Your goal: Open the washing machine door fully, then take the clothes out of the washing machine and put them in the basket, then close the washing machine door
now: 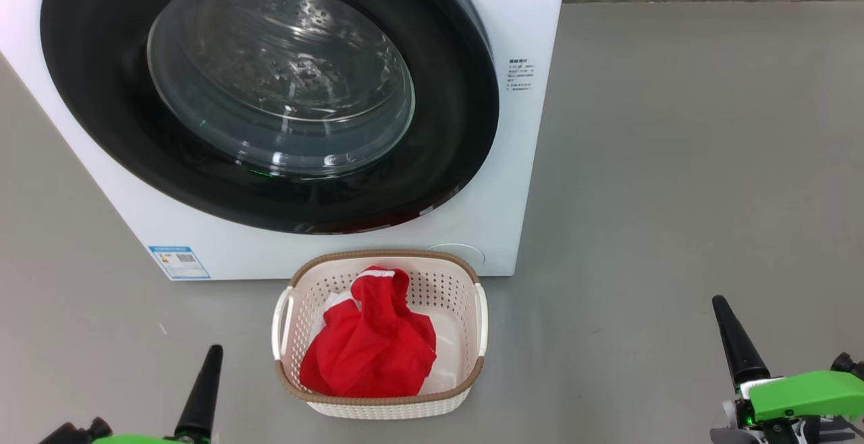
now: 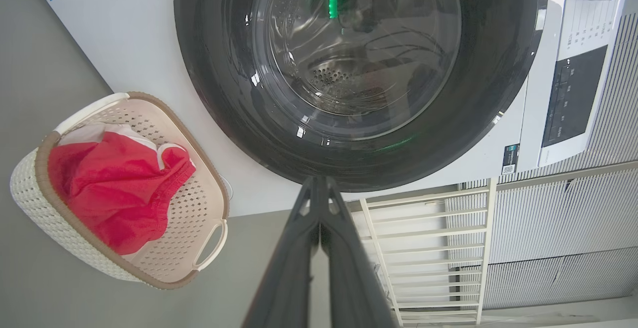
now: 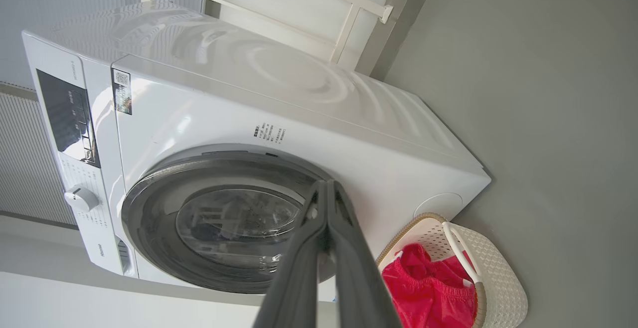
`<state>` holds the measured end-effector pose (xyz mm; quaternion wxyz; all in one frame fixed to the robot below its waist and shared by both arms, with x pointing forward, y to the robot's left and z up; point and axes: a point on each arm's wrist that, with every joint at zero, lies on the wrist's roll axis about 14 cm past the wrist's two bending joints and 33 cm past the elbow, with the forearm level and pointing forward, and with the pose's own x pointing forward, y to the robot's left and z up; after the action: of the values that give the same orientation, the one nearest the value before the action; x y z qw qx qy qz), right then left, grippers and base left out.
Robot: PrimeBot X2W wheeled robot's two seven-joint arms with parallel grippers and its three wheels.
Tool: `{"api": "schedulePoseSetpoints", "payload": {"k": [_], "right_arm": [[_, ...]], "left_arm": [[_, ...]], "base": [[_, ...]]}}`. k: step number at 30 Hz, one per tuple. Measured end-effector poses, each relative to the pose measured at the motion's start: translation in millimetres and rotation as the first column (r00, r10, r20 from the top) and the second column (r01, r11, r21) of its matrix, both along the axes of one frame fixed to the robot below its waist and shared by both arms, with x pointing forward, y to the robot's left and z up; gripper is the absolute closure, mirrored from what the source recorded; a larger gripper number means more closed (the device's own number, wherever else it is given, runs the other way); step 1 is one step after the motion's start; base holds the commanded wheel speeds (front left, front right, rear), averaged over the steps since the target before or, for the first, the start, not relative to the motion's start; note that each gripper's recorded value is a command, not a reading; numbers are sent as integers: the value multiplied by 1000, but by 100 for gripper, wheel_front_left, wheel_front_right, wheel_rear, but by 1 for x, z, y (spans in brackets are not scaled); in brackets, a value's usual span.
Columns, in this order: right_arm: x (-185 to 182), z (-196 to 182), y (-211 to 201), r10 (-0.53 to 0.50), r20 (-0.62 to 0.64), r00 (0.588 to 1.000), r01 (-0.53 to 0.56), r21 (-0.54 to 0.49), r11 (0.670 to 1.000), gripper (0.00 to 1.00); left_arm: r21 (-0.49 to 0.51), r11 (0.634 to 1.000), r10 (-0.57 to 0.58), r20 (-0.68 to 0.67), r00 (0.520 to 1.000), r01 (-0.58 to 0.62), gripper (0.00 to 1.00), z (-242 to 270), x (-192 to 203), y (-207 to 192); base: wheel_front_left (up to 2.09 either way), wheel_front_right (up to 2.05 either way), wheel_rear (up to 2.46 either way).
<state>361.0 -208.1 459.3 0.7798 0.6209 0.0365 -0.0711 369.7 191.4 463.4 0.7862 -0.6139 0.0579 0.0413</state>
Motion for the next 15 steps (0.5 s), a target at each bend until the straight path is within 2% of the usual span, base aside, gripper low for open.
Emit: {"api": "schedulePoseSetpoints", "payload": {"k": [15], "right_arm": [[8,13,2,4,48,999,-11,144,990,100]], "left_arm": [[-157,988,7,35,999,-1,100,12,5,-3]], "base": [[0,0,0]]}}
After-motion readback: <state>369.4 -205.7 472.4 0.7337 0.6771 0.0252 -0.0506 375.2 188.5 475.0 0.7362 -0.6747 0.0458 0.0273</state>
